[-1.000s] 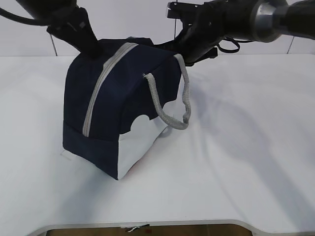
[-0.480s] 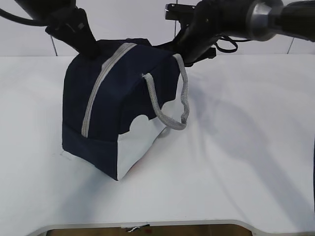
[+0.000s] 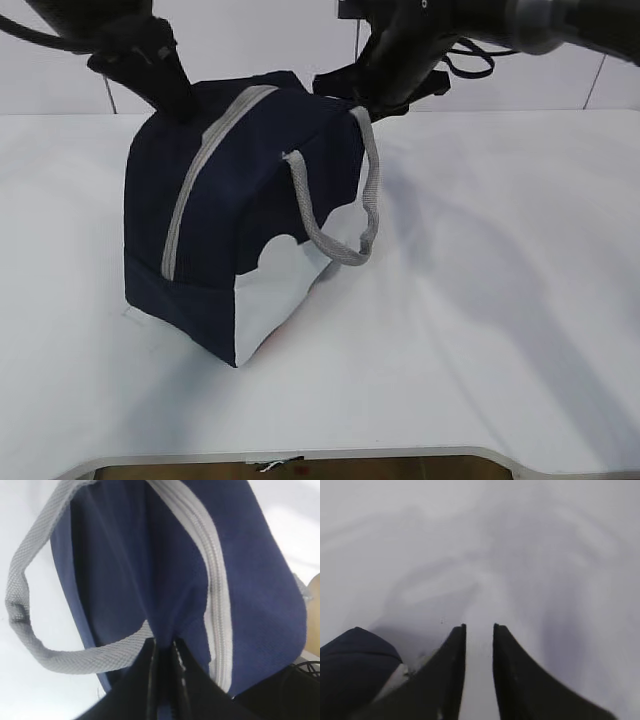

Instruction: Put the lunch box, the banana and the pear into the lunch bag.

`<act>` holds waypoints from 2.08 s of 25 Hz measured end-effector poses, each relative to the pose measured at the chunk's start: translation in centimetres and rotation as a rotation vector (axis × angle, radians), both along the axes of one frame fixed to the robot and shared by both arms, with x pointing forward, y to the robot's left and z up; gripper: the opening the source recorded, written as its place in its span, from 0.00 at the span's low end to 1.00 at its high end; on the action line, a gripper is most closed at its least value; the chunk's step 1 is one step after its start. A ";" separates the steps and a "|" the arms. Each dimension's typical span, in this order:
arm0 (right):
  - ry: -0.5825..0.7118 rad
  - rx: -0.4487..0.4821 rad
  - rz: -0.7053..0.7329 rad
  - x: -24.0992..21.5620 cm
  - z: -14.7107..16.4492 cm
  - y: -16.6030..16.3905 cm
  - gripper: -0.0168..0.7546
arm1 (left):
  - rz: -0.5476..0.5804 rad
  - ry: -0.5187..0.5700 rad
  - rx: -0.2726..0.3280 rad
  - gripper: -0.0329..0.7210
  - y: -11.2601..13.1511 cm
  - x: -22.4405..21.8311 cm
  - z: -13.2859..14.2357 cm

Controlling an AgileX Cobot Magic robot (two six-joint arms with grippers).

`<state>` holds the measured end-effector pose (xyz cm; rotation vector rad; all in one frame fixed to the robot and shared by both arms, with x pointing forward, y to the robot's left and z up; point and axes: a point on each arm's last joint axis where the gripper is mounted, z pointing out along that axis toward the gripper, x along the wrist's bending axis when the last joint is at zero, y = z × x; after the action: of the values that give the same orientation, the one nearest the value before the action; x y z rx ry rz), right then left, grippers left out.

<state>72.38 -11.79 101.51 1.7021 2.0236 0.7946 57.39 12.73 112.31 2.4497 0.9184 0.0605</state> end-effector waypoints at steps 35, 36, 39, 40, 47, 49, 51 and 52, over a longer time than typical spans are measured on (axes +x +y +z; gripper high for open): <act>-0.002 -0.091 0.121 -8.9 16.8 -3.4 0.49 | 0.296 -0.078 -0.020 0.60 3.0 -3.8 5.9; 0.010 -0.102 0.124 -10.0 17.1 -3.9 0.49 | 0.298 -0.091 -0.028 0.60 3.2 -4.3 6.5; 0.025 -0.129 0.121 -13.4 18.0 -5.3 0.48 | 0.302 -0.146 -0.064 0.60 4.0 -6.2 8.7; 0.034 -0.138 0.120 -14.4 18.0 -5.8 0.48 | 0.304 -0.162 -0.075 0.60 4.4 -7.0 9.2; 0.002 -0.133 0.118 -22.6 20.0 -8.9 0.48 | 0.305 -0.134 -0.059 0.60 6.7 -12.6 8.0; -0.017 -0.122 0.119 -25.0 20.4 -9.8 0.48 | 0.305 -0.132 -0.055 0.60 7.6 -14.7 7.4; -0.024 -0.112 0.121 -27.0 20.4 -10.5 0.48 | 0.305 -0.139 -0.057 0.58 8.5 -16.8 6.9; -0.033 -0.109 0.121 -28.0 20.4 -10.9 0.48 | 0.305 -0.148 -0.062 0.57 9.0 -17.9 6.8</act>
<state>44.35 -22.66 121.92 1.5100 2.1231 0.7309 39.52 21.72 119.10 2.1961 1.1987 0.3112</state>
